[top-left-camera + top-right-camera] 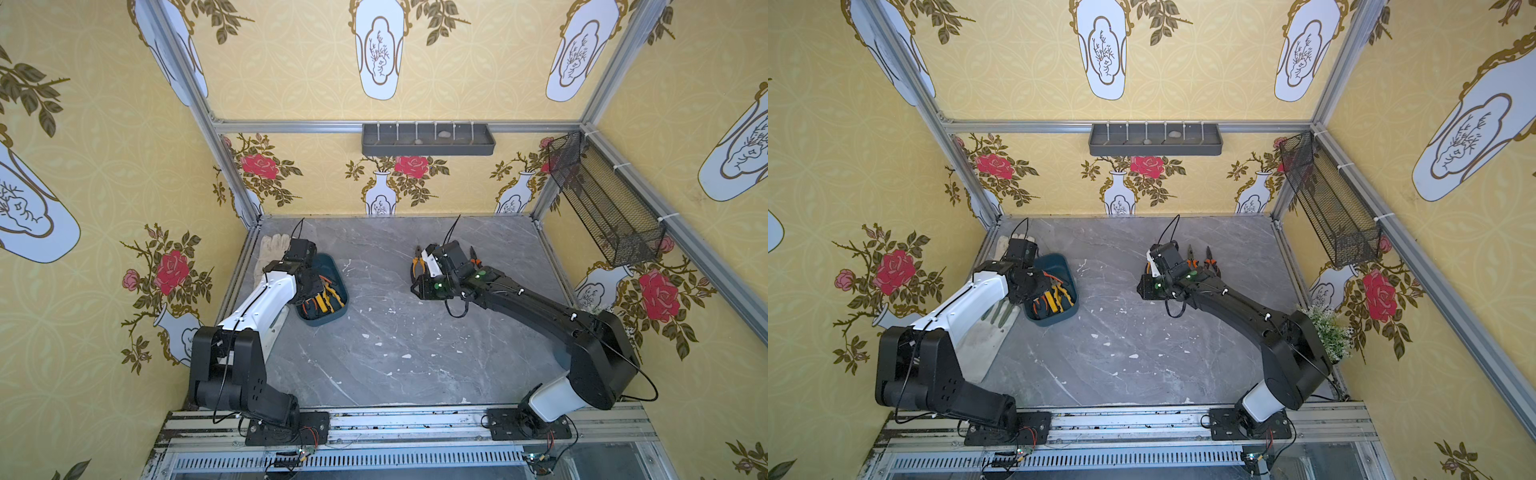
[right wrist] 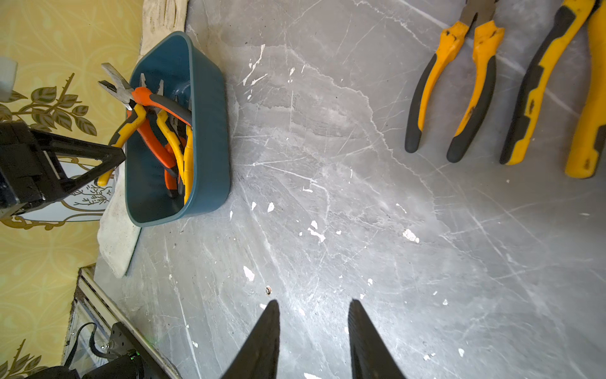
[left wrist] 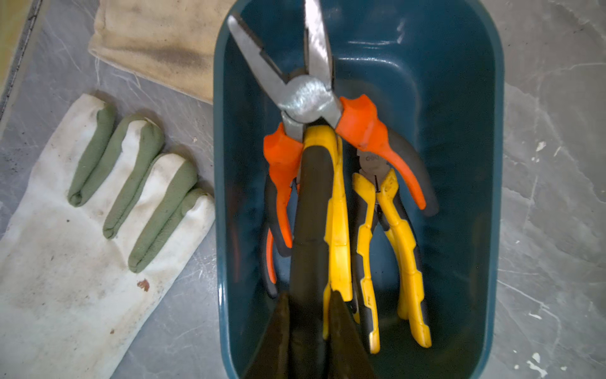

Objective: Take the pliers out of the storage box
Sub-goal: Pick up the pliers from the storage box.

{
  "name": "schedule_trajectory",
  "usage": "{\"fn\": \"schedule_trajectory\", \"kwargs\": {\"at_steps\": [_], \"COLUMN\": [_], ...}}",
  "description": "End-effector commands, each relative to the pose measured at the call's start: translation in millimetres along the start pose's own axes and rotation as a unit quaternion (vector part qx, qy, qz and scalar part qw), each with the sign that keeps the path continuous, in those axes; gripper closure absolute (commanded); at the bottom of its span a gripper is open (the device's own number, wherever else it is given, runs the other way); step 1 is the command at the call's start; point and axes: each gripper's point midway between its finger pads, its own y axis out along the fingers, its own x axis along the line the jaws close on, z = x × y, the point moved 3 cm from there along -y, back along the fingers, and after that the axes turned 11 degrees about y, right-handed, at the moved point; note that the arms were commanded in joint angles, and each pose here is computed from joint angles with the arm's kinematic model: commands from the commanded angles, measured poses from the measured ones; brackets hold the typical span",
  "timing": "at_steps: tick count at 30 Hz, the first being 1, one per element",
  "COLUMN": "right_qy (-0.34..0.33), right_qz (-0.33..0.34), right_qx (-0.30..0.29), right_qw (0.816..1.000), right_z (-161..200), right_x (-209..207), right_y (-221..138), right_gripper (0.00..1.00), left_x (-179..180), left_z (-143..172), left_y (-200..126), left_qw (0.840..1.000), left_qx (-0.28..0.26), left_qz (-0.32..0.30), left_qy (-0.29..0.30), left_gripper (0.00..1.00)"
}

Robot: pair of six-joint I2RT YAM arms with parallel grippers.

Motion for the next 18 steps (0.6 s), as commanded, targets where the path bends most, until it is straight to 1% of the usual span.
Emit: {"fn": "schedule_trajectory", "kwargs": {"at_steps": [1,12,18], "right_qy": [0.001,0.0,0.0], "right_qz": [-0.004,-0.003,-0.003], "right_qx": [-0.01,-0.014,-0.013], "right_qw": [1.0,1.0,1.0], "right_z": [-2,-3,-1], "right_x": [2,2,2], "right_y": [-2,-5,-4], "right_gripper": [0.64,0.64,0.64], "left_x": [-7,-12,-11], "left_z": [-16,-21,-25], "left_y": [-6,-20,-32], "left_qw": [0.999,0.998,0.997], "left_qx": [-0.033,-0.051,-0.063], "left_qz": [0.021,0.045,0.046], "left_qy": [-0.006,-0.014,-0.015], "left_gripper": [1.0,1.0,1.0]}}
